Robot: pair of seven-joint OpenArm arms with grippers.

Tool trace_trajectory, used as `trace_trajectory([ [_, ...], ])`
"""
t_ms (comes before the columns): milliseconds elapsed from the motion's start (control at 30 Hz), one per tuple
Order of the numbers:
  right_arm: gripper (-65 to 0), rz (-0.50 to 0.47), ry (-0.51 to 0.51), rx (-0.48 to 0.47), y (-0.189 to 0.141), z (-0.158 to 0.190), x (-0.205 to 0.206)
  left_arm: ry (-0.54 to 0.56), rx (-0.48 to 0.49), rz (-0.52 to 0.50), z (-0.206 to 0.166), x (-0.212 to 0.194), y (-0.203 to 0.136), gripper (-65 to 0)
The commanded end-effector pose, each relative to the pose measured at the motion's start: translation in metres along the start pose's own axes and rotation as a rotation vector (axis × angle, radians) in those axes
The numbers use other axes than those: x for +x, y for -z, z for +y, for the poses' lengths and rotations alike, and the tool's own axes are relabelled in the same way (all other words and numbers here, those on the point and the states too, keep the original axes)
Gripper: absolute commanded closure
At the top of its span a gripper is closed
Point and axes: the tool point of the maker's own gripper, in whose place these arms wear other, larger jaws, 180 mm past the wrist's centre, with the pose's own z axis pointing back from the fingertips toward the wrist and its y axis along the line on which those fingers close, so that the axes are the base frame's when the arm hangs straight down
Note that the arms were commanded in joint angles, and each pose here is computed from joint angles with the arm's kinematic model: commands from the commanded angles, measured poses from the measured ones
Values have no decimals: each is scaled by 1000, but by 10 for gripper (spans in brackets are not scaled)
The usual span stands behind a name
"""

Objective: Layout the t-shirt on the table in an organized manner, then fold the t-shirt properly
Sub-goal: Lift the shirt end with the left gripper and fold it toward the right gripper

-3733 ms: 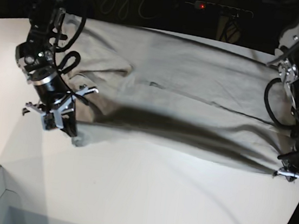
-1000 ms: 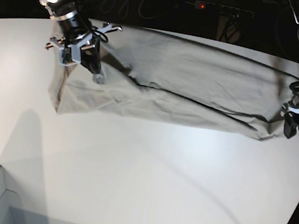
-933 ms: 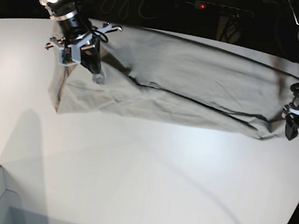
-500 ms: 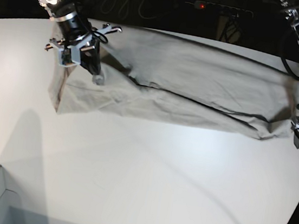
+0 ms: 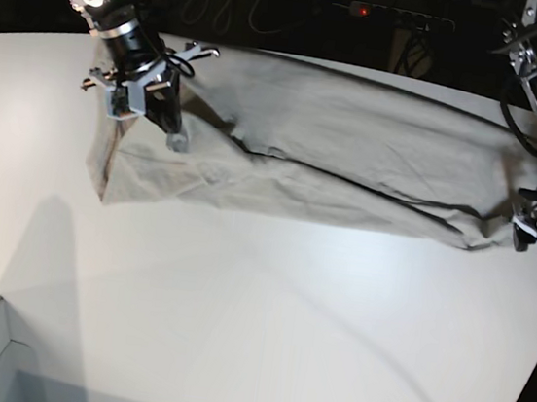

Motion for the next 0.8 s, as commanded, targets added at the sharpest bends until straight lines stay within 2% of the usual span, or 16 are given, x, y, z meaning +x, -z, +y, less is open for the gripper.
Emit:
trace_trajectory([
  [0,0,-48,7,-3,-1,-1,11,19,18,-61,11,26,-3,-334],
  [300,0,-49,8,-3,-1,-1,12,96,-36,-24,-13,20,5,-322],
  [400,0,-49,8,-3,-1,-1,12,86,-35,-27,-13,20,5,-198],
  [500,0,-49,8,-3,-1,-1,12,87,-27,-34,-11,23,4,-10],
  [767,0,-49,8,-3,-1,-1,12,78,-8,-73,-5,34,-1,0],
])
